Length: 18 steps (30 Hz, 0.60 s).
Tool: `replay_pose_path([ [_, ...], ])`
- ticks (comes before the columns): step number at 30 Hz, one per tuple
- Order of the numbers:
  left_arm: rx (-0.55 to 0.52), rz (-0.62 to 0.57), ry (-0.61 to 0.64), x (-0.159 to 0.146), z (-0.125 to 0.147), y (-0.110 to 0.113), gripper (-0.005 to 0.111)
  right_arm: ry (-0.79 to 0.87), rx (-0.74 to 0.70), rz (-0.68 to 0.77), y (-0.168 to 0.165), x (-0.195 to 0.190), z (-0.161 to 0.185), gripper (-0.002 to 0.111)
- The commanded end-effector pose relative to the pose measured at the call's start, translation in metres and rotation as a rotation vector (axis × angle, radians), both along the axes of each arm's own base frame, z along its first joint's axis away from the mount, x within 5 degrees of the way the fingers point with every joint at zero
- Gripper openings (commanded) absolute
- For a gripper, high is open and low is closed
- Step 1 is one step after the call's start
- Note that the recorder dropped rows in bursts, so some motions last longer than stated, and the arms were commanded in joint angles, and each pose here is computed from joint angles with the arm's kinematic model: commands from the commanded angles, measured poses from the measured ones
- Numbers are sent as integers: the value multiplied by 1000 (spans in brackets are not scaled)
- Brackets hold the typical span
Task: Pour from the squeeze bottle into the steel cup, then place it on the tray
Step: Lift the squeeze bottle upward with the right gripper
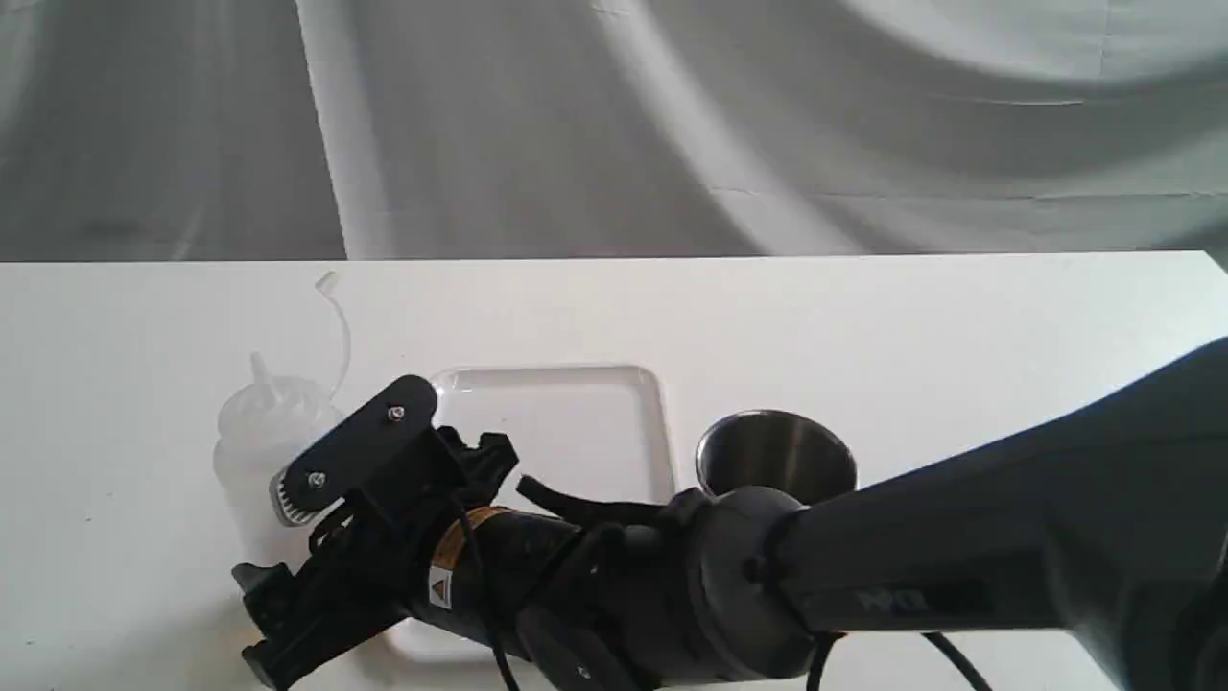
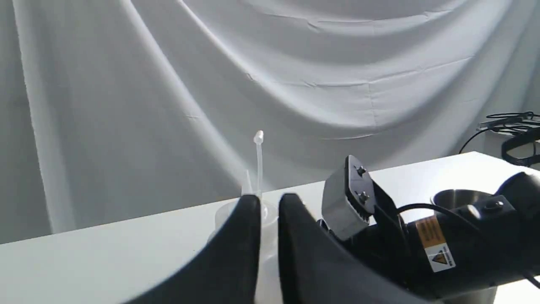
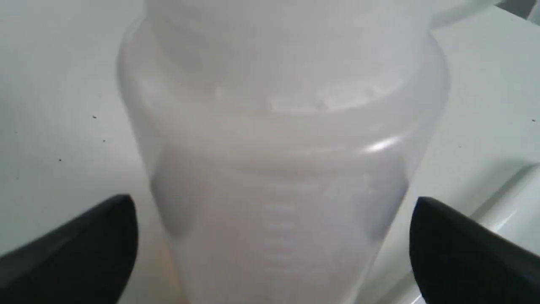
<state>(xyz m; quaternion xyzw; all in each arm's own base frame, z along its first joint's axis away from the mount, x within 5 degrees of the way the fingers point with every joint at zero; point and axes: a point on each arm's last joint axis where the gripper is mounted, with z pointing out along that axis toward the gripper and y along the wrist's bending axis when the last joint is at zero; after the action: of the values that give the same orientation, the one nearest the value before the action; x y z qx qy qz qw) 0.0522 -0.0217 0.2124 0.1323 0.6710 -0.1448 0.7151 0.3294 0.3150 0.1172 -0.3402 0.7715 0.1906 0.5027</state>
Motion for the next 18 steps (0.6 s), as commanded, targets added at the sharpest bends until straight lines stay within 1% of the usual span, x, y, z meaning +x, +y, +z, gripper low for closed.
replay_pose_path([
  [1, 0, 2, -11, 0, 0, 0, 8, -25, 22, 4, 1, 2, 0, 86],
  [5, 0, 2, -11, 0, 0, 0, 8, -27, 25, 5, 2, 2, -7, 86],
  [10, 0, 2, -11, 0, 0, 0, 8, -60, 69, -2, 3, 4, -5, 86],
  [18, 0, 2, -11, 0, 0, 0, 8, -84, 93, -3, 3, 5, -4, 85],
])
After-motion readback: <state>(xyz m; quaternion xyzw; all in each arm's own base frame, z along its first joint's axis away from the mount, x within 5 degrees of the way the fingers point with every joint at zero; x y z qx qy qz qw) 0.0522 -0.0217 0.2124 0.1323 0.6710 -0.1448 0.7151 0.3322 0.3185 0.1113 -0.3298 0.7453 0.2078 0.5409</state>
